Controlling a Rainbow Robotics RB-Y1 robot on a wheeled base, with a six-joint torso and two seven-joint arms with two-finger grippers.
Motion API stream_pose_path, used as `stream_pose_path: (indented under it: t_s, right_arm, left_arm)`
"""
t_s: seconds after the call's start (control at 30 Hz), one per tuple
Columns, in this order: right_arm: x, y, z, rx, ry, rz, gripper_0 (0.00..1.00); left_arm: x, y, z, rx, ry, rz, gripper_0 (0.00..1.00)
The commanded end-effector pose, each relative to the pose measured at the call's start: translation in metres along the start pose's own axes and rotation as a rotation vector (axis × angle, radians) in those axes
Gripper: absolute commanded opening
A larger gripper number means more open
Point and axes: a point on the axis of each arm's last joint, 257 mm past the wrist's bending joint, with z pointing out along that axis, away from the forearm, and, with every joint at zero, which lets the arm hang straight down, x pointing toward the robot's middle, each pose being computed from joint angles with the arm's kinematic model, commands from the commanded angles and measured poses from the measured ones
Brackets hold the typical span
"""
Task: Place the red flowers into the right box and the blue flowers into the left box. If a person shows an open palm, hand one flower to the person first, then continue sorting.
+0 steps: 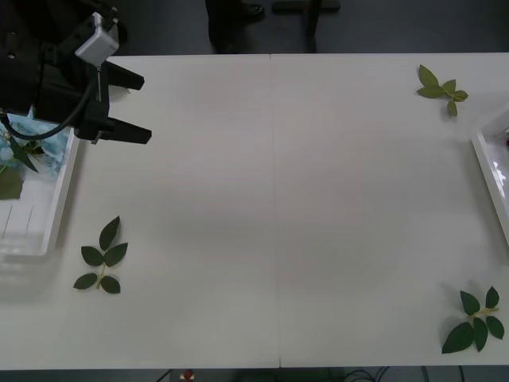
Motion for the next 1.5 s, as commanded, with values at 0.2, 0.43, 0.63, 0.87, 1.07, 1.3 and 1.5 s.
stream_pose_path:
  t_s: [0.2,0.43,0.63,0.87,1.07,1.3,1.5]
  right_arm:
    - [-0.040,0.003,-0.027,-0.007,-0.082,-0.089,1.00]
    - [-0.071,0.042,-0.063,-0.040,-0.162,-0.370,1.00]
    - [-0.083,0.091,-0.090,-0.093,-0.248,-0.670,1.00]
    - [-0.070,0.165,-0.116,-0.259,-0.357,-0.950,1.00]
    - [-0.055,0.217,-0.134,-0.412,-0.451,-1.092,1.00]
    - [-0.035,0.270,-0.156,-0.598,-0.494,-1.132,1.00]
    - [-0.026,0.311,-0.170,-0.718,-0.501,-1.191,1.00]
  left_arm:
    - [-0.035,-0.028,0.016,0.031,-0.065,0.072,1.00]
    - [-0.033,-0.042,0.018,0.036,-0.053,0.086,1.00]
    - [-0.031,-0.046,0.019,0.040,-0.051,0.086,1.00]
    - [-0.028,-0.044,0.019,0.034,-0.043,0.081,1.00]
    - [-0.029,-0.043,0.019,0.027,-0.041,0.082,1.00]
    - [-0.027,-0.039,0.017,0.015,-0.038,0.079,1.00]
    - [-0.028,-0.038,0.016,0.009,-0.039,0.076,1.00]
